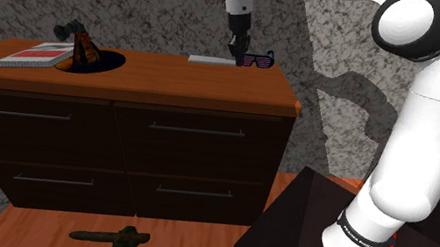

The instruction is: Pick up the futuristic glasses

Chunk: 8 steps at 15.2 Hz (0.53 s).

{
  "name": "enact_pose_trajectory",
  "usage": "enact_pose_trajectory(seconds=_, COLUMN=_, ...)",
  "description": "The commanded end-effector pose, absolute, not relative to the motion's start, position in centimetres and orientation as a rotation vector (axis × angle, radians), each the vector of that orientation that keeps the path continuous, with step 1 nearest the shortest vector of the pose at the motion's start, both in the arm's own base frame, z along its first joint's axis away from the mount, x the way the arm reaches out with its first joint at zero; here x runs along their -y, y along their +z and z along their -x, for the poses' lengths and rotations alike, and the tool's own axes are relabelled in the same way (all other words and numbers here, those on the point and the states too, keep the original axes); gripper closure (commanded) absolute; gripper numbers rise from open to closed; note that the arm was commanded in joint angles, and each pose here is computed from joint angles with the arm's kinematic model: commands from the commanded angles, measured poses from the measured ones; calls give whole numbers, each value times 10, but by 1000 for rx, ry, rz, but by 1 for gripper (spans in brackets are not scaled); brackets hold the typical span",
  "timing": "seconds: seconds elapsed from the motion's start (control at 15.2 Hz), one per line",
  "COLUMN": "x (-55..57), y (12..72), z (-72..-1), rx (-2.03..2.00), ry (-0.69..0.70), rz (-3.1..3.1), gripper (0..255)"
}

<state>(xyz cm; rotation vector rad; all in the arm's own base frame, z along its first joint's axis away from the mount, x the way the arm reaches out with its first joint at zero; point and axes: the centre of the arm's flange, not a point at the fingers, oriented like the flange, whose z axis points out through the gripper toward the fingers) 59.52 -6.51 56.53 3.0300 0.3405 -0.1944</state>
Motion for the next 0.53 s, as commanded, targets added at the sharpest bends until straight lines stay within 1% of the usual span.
enact_pose_trajectory(seconds=0.0, x=65, y=577, z=-595, rx=-340, ry=-195, rz=-3030, gripper=255)
enact_pose_trajectory(seconds=0.33, x=65, y=603, z=-595, rx=-340, ry=-195, rz=-3030, gripper=255)
enact_pose_trajectory(seconds=0.46, x=65, y=604, z=-595, rx=-340, ry=-195, rz=-3030, gripper=255)
